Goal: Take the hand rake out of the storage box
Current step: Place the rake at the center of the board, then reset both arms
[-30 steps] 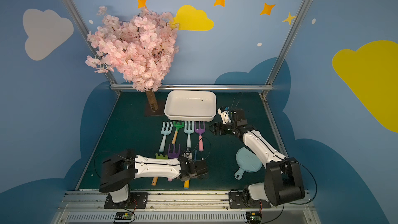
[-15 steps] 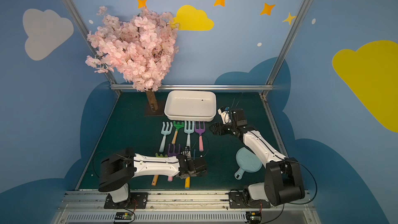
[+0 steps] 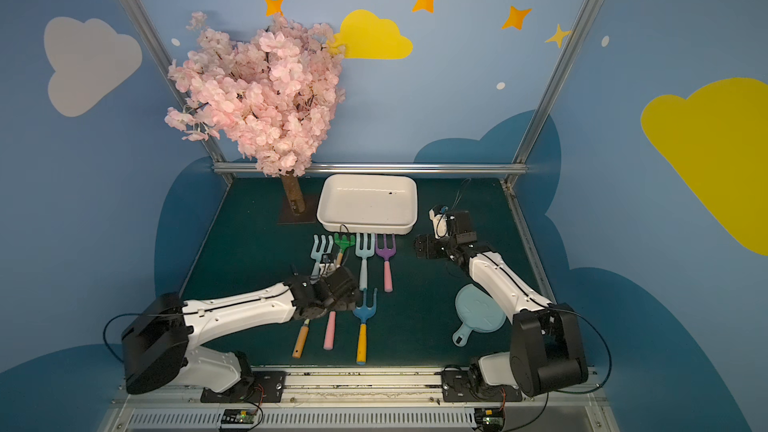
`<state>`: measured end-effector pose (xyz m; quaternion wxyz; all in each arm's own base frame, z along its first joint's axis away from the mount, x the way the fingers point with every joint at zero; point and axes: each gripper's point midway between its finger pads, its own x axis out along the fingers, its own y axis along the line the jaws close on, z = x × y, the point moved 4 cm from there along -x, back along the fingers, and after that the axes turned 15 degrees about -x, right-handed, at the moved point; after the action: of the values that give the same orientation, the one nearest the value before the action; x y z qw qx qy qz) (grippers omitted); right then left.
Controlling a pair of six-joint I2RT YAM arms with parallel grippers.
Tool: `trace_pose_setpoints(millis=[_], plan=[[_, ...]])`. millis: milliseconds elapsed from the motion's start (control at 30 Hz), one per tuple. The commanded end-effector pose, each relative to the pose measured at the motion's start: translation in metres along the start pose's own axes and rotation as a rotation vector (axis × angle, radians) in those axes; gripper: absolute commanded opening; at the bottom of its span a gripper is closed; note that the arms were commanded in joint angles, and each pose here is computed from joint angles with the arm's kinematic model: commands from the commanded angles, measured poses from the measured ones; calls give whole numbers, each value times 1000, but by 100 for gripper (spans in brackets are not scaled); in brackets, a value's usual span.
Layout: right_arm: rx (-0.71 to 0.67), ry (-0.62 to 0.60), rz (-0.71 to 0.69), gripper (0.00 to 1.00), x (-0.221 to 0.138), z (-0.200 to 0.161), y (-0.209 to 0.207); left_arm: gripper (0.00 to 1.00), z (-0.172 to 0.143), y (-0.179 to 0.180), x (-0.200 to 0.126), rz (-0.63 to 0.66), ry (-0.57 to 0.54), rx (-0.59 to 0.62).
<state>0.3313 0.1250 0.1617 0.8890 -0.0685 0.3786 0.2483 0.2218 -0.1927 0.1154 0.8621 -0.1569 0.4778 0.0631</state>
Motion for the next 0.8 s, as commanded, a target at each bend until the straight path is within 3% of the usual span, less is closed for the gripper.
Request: trace_pose_setpoints(millis=[0, 100, 267, 400, 467, 533, 567, 667, 767], plan=[[-4, -7, -155, 93, -4, -8, -20, 100, 52, 18, -14, -48, -160, 146], [-13, -29, -285, 93, -9, -14, -36, 100, 102, 58, -29, 21, -376, 125], [-31, -82, -465, 93, -20, -18, -58, 100, 127, 115, -13, 40, -508, 56], [-38, -128, -547, 94, -28, -13, -69, 100, 142, 150, 8, 107, -444, 11], [-83, -117, -561, 96, -19, -29, -71, 100, 143, 166, 27, 166, -436, 8], [-133, -198, -536, 97, 4, -39, -74, 100, 134, 180, 50, 189, -391, -1], [-125, -261, -597, 97, 9, -40, -81, 100, 141, 177, 48, 183, -362, 3], [-112, -126, -608, 97, 8, -39, -82, 100, 150, 174, 41, 122, -534, 20], [-98, -143, -645, 97, 5, -38, -97, 100, 155, 180, 30, 69, -679, 7]])
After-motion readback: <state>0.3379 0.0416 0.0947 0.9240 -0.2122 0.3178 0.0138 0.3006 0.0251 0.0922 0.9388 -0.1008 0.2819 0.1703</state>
